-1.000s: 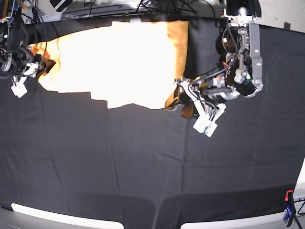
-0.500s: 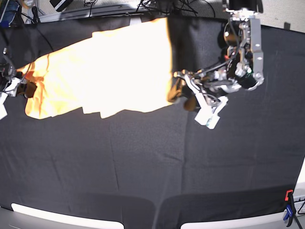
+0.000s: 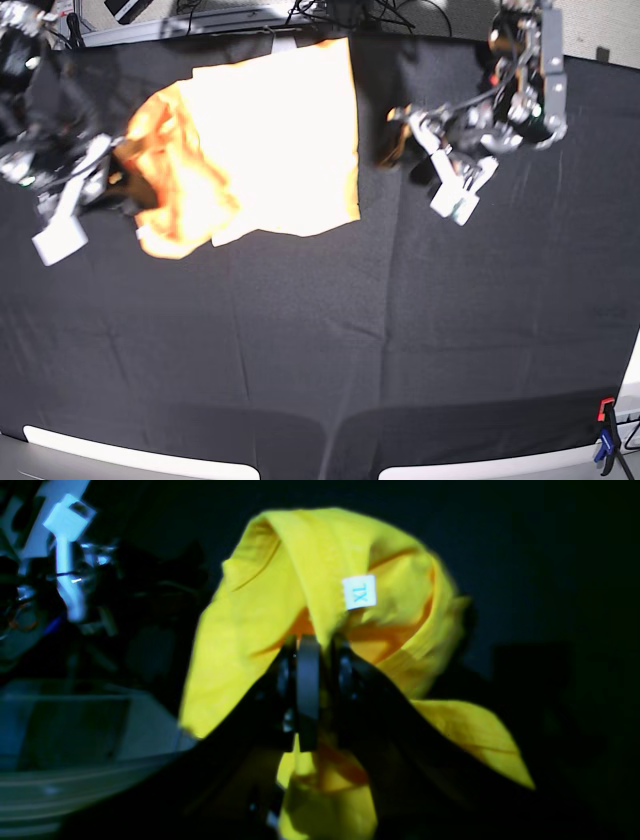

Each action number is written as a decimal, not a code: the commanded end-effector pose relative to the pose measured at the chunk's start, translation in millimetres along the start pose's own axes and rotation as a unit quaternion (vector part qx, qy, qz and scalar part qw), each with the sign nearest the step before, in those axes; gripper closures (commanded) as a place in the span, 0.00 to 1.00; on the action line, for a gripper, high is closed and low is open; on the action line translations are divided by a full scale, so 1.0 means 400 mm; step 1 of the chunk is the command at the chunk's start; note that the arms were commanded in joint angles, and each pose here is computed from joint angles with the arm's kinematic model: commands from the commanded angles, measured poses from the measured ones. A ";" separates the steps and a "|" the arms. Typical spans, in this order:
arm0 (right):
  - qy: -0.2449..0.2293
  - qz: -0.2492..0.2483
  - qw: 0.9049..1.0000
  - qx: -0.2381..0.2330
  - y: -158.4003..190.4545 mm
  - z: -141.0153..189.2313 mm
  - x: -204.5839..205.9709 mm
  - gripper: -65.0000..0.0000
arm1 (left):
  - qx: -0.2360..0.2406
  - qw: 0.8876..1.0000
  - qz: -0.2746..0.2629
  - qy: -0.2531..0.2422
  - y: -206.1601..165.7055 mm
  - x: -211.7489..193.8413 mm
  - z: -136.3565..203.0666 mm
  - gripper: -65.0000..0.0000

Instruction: Layout the t-shirt on the table in an organized manner, then fold the t-shirt properly

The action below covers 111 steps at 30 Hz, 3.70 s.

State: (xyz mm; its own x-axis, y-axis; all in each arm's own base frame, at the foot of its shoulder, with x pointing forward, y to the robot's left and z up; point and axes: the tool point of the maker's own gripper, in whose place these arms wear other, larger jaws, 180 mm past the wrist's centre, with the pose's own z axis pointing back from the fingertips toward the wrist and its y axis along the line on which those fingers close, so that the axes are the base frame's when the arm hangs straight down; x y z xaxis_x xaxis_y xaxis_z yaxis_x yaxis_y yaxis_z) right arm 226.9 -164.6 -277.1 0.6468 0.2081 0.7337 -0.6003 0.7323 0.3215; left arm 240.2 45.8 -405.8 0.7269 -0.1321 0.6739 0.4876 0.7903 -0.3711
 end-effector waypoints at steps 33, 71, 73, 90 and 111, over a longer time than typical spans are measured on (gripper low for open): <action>-0.070 0.036 0.981 0.175 0.319 -0.248 0.096 0.52 | -0.004 0.999 0.010 -0.033 0.015 0.025 0.047 0.48; 0.074 0.091 0.977 0.176 0.328 -0.220 -0.085 0.52 | -0.036 0.997 0.013 -0.072 -0.037 0.077 0.075 0.63; 0.044 0.095 0.989 0.104 0.230 -0.204 -0.035 0.56 | -0.057 0.994 0.012 -0.095 -0.083 0.099 0.104 0.75; 0.055 0.097 0.992 -0.060 -0.133 -0.303 0.094 1.00 | -0.190 0.981 0.022 -0.018 -0.463 -0.060 0.140 1.00; 0.184 0.108 0.973 -0.085 -0.205 -0.319 0.036 1.00 | -0.080 0.988 0.041 0.124 -0.219 -0.209 -0.051 1.00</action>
State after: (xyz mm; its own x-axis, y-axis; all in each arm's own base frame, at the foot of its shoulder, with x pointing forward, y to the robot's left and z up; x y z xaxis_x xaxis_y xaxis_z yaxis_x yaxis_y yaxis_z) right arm 334.3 -137.2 -383.1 0.6834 0.5631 0.4645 -0.6668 0.7406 0.0833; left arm 140.8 -34.5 -438.8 0.8569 -0.2175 0.4674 0.4800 0.6673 -0.5694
